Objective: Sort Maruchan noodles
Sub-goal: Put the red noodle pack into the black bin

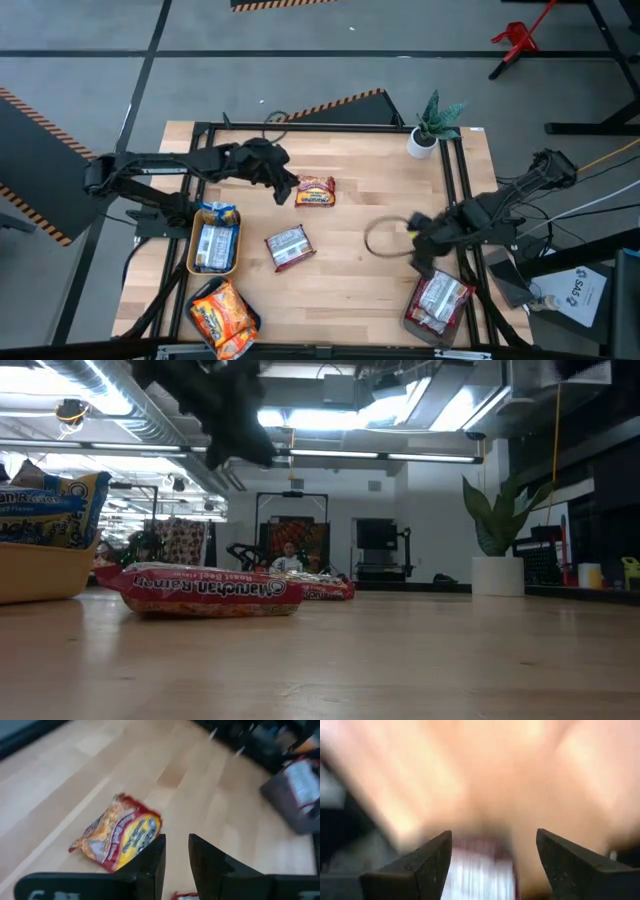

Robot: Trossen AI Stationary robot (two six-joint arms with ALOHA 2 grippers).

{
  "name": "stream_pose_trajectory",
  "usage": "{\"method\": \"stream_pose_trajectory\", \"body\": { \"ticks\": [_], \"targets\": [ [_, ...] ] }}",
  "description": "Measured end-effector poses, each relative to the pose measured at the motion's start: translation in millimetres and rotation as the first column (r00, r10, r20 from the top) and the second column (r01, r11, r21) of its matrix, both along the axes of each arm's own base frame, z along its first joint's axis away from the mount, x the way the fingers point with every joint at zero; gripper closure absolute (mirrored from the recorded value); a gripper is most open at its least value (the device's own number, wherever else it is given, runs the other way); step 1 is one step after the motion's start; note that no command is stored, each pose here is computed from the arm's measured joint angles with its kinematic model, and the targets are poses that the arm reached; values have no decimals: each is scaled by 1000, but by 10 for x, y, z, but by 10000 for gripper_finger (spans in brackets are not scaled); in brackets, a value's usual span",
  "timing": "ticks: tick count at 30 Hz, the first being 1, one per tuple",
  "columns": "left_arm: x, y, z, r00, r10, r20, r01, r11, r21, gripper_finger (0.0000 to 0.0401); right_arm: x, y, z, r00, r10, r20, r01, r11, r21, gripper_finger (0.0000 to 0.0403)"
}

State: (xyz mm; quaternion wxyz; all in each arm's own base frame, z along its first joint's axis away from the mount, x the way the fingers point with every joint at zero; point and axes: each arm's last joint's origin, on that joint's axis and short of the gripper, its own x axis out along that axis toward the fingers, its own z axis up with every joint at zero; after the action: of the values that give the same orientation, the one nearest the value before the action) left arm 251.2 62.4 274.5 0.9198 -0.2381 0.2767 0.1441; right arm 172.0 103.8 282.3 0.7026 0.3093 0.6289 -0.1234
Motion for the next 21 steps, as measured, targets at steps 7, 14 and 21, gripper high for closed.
{"method": "stream_pose_trajectory", "body": {
  "ticks": [7,14,21],
  "targets": [
    [278,119,-454,990,-46,-137,35,996,-76,321,515,-528,-78,796,-516,315,586,788,-189,127],
    [446,404,-982,962,28,-272,-57,993,-102,340,1033,-1047,-235,713,-550,434,657,741,-140,127],
    [446,599,-1285,934,58,-352,-114,984,-140,397,1392,-1320,-441,739,-508,442,560,828,15,127]
  ]
}}
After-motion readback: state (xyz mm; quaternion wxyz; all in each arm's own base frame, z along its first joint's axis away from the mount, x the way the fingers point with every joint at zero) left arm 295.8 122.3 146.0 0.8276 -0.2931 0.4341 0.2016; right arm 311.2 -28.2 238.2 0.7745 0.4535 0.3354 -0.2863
